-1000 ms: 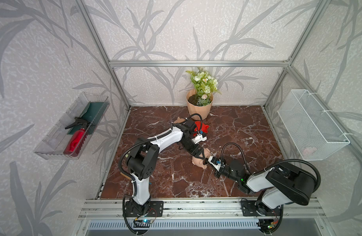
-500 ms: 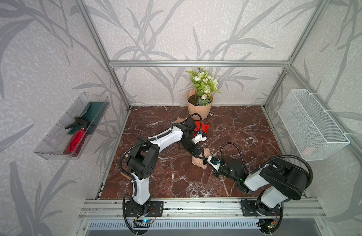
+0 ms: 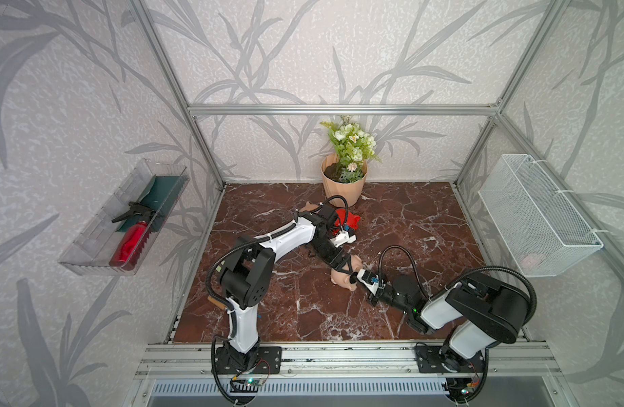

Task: Close piggy banks
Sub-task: Insert the knob into the piggy bank, then screw the knob on the piggy bank.

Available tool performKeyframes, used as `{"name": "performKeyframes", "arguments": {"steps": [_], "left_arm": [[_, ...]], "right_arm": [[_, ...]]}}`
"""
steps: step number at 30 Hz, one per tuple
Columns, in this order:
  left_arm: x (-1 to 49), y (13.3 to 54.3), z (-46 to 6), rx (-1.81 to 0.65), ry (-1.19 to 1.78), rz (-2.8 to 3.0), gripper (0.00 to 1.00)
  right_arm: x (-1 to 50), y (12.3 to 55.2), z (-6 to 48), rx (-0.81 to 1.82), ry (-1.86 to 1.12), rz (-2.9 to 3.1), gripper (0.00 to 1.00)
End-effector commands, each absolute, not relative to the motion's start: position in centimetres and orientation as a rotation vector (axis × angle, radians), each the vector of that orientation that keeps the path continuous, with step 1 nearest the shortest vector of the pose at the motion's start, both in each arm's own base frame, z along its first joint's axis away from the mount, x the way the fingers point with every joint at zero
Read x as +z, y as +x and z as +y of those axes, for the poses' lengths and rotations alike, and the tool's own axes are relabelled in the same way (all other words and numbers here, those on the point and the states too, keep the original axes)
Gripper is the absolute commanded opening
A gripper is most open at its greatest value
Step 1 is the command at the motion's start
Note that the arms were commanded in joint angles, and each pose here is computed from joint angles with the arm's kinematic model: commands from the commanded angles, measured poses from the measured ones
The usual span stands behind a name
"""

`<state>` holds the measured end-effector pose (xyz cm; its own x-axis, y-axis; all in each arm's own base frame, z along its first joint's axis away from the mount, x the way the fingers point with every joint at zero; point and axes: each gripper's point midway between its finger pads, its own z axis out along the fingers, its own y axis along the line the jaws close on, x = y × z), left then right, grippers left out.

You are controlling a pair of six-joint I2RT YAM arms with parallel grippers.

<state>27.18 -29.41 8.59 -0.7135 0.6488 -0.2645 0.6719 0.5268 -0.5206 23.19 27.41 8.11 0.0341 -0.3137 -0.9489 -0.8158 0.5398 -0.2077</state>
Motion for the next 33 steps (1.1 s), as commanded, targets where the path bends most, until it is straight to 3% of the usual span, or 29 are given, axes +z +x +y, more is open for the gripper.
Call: {"name": "performKeyframes", "arguments": {"steps": [1,33], "left_arm": [[7.1,26.0,-29.0,-0.941,1.217,2.780,0.87],[7.1,25.7,-29.0,-0.957,1.217,2.787,0.87]], "right_arm": [[7.7,24.2,27.2,0.497,-0.930,1.597,0.00],[5.9,23.4,25.8,0.735,-0.561,1.837,0.00]]}}
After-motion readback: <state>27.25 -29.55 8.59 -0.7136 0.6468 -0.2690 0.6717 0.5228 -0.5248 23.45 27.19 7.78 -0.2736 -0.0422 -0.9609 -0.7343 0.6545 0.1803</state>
